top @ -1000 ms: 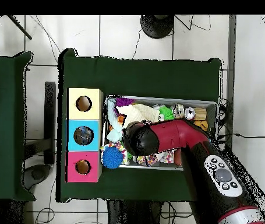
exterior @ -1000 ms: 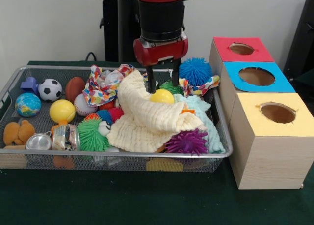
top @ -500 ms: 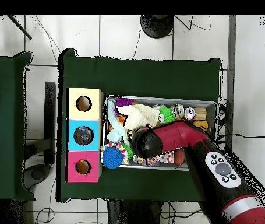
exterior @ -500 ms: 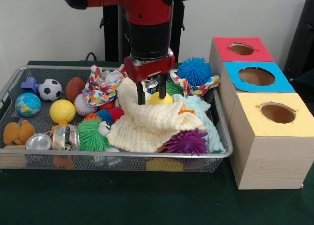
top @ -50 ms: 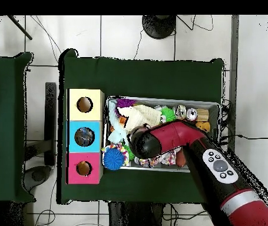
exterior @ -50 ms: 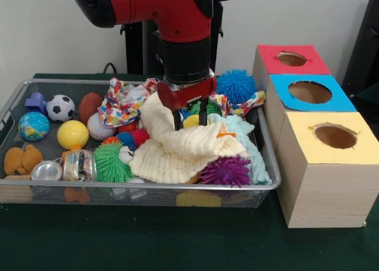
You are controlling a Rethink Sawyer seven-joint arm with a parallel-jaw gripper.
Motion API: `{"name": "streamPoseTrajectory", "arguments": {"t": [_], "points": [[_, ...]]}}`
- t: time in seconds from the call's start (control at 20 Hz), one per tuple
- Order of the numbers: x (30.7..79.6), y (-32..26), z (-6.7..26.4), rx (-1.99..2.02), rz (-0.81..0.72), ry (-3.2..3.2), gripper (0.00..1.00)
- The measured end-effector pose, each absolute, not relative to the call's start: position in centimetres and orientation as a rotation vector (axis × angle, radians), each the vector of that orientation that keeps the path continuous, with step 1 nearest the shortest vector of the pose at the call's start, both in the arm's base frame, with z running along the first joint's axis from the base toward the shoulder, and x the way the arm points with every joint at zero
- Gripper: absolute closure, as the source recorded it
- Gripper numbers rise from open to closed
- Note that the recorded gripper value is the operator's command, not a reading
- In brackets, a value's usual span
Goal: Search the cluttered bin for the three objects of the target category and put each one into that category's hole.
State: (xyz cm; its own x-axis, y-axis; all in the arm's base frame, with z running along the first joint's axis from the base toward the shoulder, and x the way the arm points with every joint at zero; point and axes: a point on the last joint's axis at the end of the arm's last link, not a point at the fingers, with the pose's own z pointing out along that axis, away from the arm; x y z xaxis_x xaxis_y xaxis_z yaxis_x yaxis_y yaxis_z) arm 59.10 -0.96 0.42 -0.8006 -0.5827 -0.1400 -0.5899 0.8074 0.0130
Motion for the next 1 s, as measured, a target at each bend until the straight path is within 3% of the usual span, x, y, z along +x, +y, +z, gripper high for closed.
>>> {"name": "streamPoseTrajectory", "arguments": {"t": [0.15, 0.2, 1.0], "points": [[59.5, -0.8, 0.0, -0.954, 0.077, 2.836, 0.00], [59.7, -0.7, -0.2, -0.963, 0.072, 2.825, 1.00], [60.3, -1.1, 0.0, -1.011, 0.017, 2.791, 1.00]]}}
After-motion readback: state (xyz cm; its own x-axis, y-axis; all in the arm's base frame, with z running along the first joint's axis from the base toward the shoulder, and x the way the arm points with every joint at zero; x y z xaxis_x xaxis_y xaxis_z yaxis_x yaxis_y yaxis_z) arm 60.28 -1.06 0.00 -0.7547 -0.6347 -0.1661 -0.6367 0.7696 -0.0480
